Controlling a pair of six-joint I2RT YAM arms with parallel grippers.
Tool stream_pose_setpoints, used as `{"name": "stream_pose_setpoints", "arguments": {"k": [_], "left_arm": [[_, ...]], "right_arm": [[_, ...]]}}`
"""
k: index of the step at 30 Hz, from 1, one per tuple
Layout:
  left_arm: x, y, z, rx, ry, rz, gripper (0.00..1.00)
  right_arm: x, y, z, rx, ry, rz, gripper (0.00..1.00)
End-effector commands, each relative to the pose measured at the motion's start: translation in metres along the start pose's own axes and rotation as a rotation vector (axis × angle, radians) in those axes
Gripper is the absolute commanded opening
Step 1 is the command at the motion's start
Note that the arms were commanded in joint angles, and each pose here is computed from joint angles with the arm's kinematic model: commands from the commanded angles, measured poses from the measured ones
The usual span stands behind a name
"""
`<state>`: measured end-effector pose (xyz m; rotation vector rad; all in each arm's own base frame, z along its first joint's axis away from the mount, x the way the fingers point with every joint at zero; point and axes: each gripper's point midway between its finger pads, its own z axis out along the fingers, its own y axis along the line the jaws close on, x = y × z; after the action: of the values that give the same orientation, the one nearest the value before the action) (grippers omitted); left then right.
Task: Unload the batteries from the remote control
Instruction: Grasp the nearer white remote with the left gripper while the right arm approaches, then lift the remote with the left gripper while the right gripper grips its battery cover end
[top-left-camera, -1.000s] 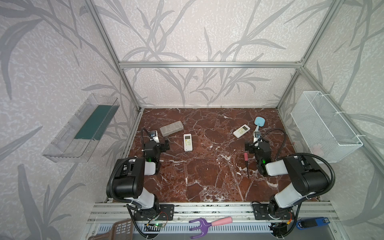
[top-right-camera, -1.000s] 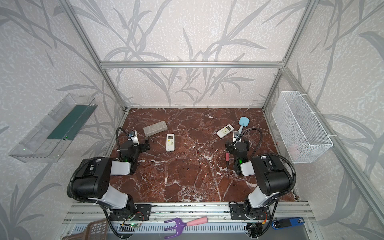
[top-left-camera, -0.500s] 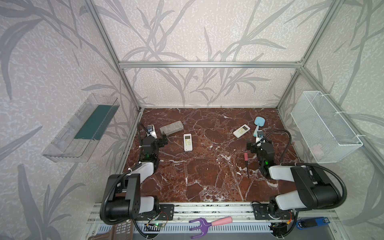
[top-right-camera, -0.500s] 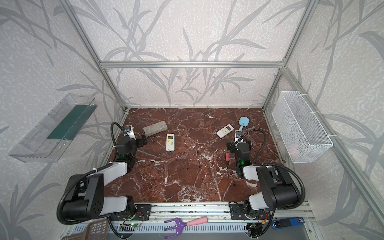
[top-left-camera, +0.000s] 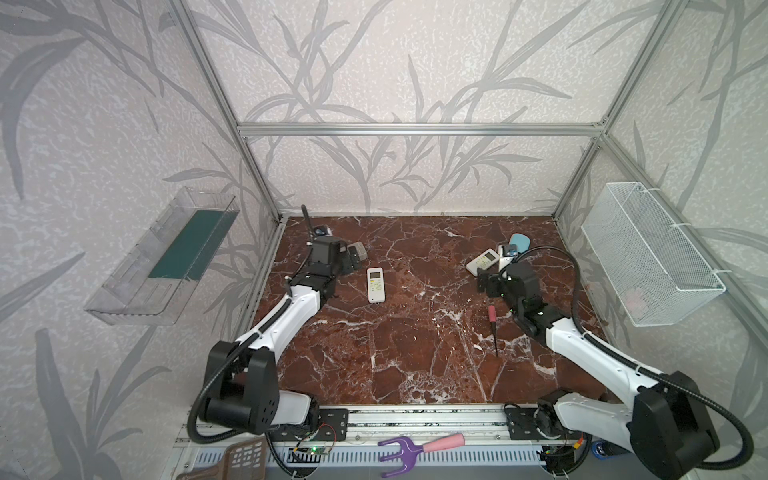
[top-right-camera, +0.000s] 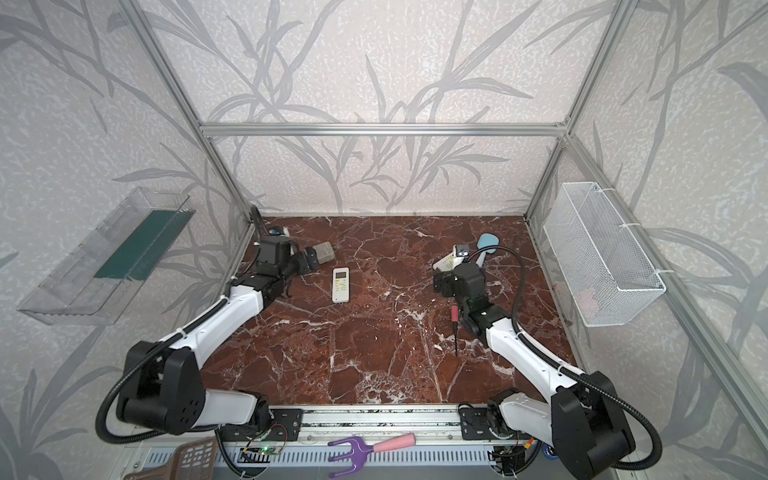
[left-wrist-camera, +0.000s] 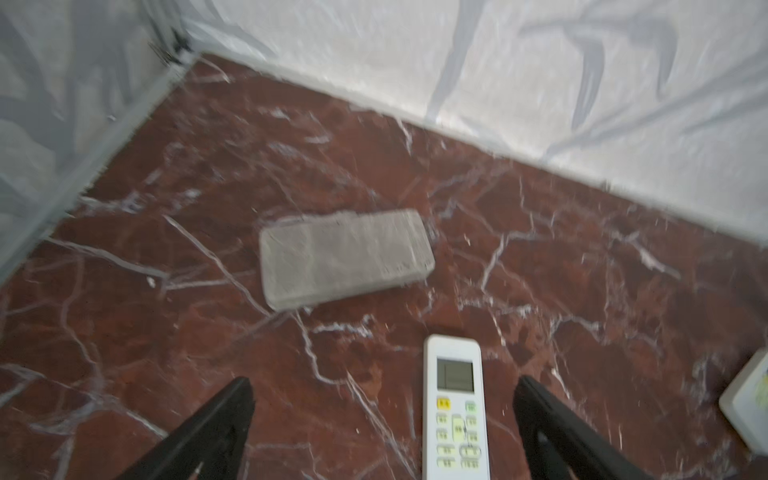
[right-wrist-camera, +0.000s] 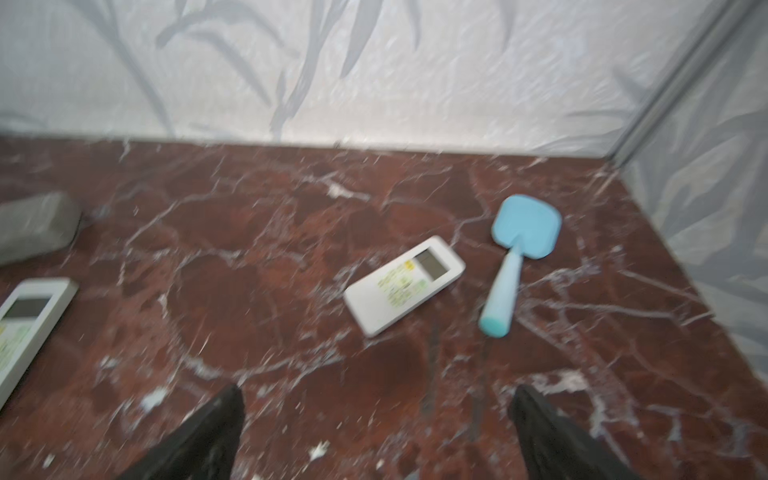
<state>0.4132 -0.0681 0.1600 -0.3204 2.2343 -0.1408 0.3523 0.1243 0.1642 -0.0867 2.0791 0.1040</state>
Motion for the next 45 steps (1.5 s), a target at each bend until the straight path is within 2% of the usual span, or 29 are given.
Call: {"name": "stream_pose_setpoints", "arguments": {"k": [1,5,9,12,15,23,25,28,33,35,40,45], "left_arm": [[0.054,-0.008,0.011,-0.059,0.213,-0.007,0.99],[0.082,-0.033,0.029,-0.022,0.354,0.009,0.99],[0.096,-0.037,0.043,-0.052,0.401,0.033,0.99],[0.105,-0.036,0.053,-0.07,0.418,0.028,0.9],[0.109,-0.039,0.06,-0.075,0.433,0.04,0.83],[0.124,-0.042,0.073,-0.097,0.463,0.047,0.81],[0.128,-0.044,0.076,-0.101,0.476,0.057,0.78],[0.131,-0.046,0.077,-0.112,0.478,0.077,0.69],[0.132,-0.046,0.076,-0.118,0.48,0.089,0.47],[0.13,-0.048,0.072,-0.114,0.476,0.086,0.43],[0.114,-0.056,0.056,-0.073,0.438,0.044,0.38],[0.103,-0.069,0.035,0.017,0.405,-0.062,0.35]], "right_arm": [[0.04,0.03,-0.003,-0.019,0.188,0.05,0.95],[0.067,0.085,-0.007,-0.138,0.295,0.066,0.91],[0.086,0.122,-0.009,-0.216,0.364,0.067,0.88],[0.093,0.137,-0.01,-0.253,0.384,0.063,0.86],[0.097,0.145,-0.009,-0.274,0.395,0.067,0.86],[0.099,0.152,-0.008,-0.298,0.402,0.087,0.85],[0.1,0.152,-0.008,-0.298,0.404,0.088,0.85],[0.101,0.151,-0.009,-0.295,0.407,0.092,0.85],[0.1,0.15,-0.011,-0.299,0.402,0.113,0.85],[0.1,0.151,-0.011,-0.305,0.399,0.117,0.85],[0.095,0.162,-0.012,-0.35,0.402,0.164,0.85],[0.089,0.178,-0.014,-0.415,0.404,0.213,0.85]]}}
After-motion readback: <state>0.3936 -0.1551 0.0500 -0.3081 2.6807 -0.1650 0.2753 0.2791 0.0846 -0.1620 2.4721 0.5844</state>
